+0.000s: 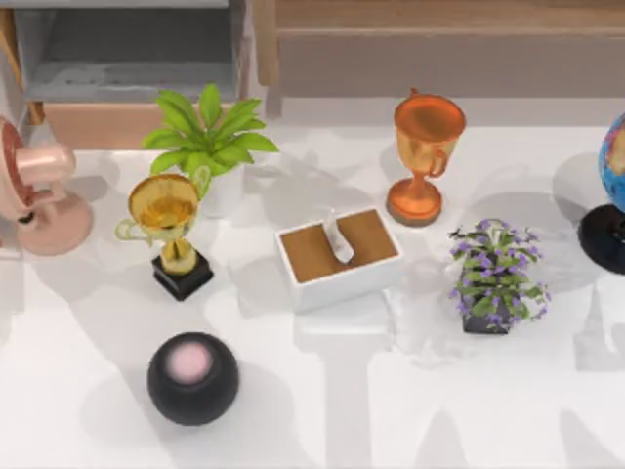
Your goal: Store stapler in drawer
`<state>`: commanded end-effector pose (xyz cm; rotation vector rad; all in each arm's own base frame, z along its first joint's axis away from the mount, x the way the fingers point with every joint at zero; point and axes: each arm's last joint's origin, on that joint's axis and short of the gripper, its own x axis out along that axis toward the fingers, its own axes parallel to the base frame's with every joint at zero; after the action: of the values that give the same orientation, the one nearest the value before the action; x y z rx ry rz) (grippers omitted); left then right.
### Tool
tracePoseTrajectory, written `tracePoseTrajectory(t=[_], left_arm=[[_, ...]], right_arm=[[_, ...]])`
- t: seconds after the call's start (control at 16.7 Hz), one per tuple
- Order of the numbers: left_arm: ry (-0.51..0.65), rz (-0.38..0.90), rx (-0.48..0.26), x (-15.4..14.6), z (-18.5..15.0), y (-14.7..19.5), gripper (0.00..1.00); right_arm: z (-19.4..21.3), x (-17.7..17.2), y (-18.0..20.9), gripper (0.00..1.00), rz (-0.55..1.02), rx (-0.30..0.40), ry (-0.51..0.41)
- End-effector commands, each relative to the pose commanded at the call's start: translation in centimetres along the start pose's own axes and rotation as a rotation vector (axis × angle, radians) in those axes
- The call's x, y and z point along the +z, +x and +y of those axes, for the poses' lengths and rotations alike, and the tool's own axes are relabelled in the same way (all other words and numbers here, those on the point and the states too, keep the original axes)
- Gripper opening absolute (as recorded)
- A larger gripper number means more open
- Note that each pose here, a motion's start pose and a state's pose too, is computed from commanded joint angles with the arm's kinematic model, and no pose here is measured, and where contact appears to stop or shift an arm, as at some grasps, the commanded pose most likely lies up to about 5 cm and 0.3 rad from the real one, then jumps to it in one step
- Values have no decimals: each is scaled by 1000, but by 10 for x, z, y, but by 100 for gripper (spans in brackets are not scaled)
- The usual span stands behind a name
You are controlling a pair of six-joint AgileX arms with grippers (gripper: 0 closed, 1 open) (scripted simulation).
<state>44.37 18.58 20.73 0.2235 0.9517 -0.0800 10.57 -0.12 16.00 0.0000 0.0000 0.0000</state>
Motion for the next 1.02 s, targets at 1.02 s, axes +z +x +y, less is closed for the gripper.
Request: tracePoseTrajectory(t=[1.02], left_arm=[[1147, -506, 1035, -180, 37, -88, 100]], right_arm=[[0, 0, 0, 100, 0, 0, 0]])
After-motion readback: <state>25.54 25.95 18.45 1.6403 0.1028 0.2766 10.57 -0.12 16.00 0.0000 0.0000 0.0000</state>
